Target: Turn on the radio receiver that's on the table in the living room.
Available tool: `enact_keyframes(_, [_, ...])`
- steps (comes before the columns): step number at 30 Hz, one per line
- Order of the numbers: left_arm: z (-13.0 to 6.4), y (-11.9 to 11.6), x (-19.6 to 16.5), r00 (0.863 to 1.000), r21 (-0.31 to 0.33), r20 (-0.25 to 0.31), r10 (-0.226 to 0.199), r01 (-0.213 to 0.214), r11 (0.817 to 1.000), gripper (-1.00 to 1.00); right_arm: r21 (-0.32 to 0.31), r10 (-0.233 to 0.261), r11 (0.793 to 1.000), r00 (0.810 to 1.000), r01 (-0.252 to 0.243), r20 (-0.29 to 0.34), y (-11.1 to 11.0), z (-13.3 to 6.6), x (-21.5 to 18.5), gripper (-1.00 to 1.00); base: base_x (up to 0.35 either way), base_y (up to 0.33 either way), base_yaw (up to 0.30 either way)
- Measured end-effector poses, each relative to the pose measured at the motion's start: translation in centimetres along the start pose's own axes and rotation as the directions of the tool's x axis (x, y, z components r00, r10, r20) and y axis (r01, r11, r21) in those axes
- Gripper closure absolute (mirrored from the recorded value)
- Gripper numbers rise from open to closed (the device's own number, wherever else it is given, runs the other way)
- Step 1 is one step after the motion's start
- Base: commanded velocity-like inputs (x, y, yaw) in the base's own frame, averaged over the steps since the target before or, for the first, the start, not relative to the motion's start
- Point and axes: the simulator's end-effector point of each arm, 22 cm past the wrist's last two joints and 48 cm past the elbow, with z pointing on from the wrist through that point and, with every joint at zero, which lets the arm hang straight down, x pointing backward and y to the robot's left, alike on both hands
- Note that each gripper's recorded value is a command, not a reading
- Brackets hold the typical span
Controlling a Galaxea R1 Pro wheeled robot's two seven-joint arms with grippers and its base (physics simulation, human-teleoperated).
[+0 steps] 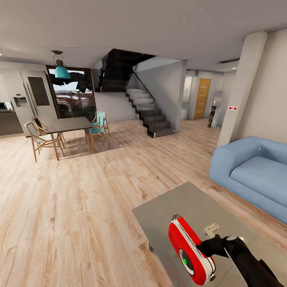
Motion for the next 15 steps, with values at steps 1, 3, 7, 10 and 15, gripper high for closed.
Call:
enact_keyframes(1, [0.0,-0.4,0.2,1.0,0.005,-0.004,-0.003,0.003,1.0,1.0,-0.008,0.005,1.0,1.0,-0.005,-0.002,0.4,0.2,0.1,1.0,0.0,0.0,0.0])
enact_keyframes(3, [0.0,-0.6,0.3,1.0,0.008,-0.005,-0.005,0.005,1.0,1.0,-0.013,0.008,1.0,1.0,-0.008,-0.013,0.7,0.4,0.6,1.0,0.0,0.0,0.0])
enact_keyframes(7, [-0.1,-0.8,0.6,1.0,0.011,-0.009,-0.008,0.008,1.0,1.0,-0.024,0.011,1.0,1.0,-0.012,-0.006,1.4,0.6,0.3,1.0,0.0,0.0,0.0])
enact_keyframes(10, [-0.1,-0.7,0.6,1.0,0.009,-0.009,-0.009,0.009,1.0,1.0,-0.024,0.01,1.0,1.0,-0.01,-0.004,1.5,0.7,0.3,1.0,0.0,0.0,0.0])
enact_keyframes(15, [0.1,-0.6,0.7,1.0,0.008,-0.009,-0.01,0.01,1.0,1.0,-0.025,0.009,1.0,1.0,-0.009,-0.004,1.5,0.8,0.3,1.0,0.0,0.0,0.0])
